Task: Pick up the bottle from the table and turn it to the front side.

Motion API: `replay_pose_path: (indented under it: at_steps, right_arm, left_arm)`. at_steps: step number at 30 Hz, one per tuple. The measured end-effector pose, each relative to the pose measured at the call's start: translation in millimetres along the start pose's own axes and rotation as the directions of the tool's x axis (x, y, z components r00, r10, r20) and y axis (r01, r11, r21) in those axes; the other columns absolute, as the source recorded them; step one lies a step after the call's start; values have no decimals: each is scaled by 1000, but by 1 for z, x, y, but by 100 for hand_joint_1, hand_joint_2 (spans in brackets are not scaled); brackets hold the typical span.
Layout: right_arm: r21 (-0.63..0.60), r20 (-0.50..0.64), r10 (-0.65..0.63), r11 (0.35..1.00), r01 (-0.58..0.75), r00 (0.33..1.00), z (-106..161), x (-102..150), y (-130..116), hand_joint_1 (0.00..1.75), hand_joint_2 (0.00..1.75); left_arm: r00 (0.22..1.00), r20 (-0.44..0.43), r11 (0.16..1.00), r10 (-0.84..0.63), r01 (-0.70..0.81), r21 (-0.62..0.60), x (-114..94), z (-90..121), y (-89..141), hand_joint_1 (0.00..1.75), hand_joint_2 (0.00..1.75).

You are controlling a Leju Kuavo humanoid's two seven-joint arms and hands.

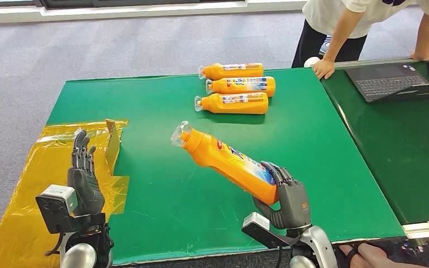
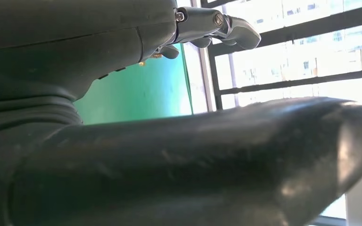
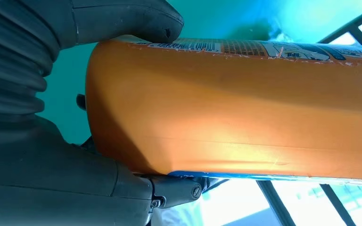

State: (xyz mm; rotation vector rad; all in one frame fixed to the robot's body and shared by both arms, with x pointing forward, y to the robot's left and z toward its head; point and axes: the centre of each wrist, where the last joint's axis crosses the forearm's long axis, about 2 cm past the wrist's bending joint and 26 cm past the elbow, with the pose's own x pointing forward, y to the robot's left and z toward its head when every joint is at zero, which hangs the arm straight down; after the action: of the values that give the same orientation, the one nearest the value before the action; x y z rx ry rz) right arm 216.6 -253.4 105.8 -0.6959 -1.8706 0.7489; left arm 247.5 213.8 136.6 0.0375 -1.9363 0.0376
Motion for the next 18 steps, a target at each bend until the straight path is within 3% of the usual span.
replay_pose_path:
  at_steps: [4,6,10,18]
  right_arm:
    - [-5,3,2,1000,-2,1000,0,1,0,175,175]
    - [-45,38,20,999,-18,999,-2,5,-2,175,175]
    - [-151,127,91,986,-71,988,-11,16,-5,175,175]
    - [-217,147,84,975,-51,986,-24,24,-6,175,175]
  left_arm:
    - [1000,-1,1000,-4,4,1,0,0,0,0,0]
    - [999,-51,998,19,-21,-54,-3,0,-4,0,0]
    - [985,-162,974,63,-96,-205,-11,-4,-15,0,175]
    - [983,-182,954,10,-64,-294,-15,-23,-31,0,175]
